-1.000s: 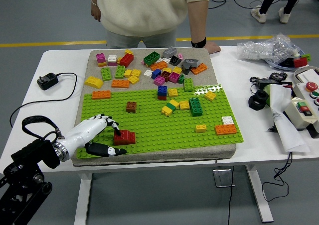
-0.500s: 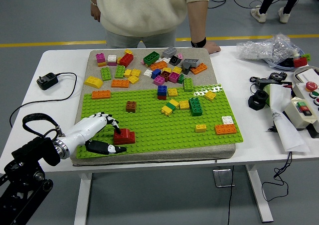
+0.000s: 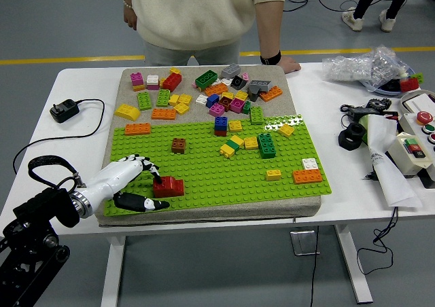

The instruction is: Pick up the brick,pile it on top of brick,press brick,pick up the brick,pile it on top of brick,press brick

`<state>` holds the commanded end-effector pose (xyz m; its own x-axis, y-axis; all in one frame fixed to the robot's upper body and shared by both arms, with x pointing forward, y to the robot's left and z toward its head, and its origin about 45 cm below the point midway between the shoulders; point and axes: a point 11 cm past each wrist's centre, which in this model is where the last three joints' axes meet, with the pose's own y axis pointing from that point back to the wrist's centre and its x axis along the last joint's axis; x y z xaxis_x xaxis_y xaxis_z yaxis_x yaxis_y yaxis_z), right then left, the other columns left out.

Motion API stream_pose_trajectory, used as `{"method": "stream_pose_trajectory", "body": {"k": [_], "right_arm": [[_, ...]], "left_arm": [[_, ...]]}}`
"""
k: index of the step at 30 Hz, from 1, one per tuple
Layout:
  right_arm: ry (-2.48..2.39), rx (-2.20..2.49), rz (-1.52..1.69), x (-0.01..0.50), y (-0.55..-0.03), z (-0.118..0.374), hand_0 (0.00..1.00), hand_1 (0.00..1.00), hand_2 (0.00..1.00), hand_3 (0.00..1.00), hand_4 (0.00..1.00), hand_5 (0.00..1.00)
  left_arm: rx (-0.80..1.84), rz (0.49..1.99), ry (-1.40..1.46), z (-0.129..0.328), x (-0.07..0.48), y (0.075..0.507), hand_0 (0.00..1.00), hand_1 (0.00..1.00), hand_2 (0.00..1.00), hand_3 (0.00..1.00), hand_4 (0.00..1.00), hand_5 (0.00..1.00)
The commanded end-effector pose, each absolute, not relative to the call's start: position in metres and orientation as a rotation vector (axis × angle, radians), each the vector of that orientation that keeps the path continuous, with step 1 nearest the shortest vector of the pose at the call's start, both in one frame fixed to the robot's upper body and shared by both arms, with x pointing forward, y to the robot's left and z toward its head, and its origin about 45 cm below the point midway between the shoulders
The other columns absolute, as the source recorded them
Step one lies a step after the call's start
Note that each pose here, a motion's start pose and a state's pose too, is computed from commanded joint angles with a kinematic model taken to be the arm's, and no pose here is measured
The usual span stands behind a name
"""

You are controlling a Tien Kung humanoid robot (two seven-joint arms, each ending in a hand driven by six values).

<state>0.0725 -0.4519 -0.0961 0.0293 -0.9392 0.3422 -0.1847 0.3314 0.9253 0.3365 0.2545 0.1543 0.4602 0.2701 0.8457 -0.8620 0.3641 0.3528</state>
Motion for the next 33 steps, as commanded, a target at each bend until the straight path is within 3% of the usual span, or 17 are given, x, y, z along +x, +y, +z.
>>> {"method": "stream_pose_trajectory", "body": {"k": [33], "right_arm": [[-1.444,1.098,-0.818,0.074,-0.453,-0.096,0.761,0.676,0.719,0.739,0.998,0.687]], "left_arm": [[0.871,0.852,-0.806,0.174,0.340,0.252,0.998,0.960,0.842,0.599,0.975,0.583]]}}
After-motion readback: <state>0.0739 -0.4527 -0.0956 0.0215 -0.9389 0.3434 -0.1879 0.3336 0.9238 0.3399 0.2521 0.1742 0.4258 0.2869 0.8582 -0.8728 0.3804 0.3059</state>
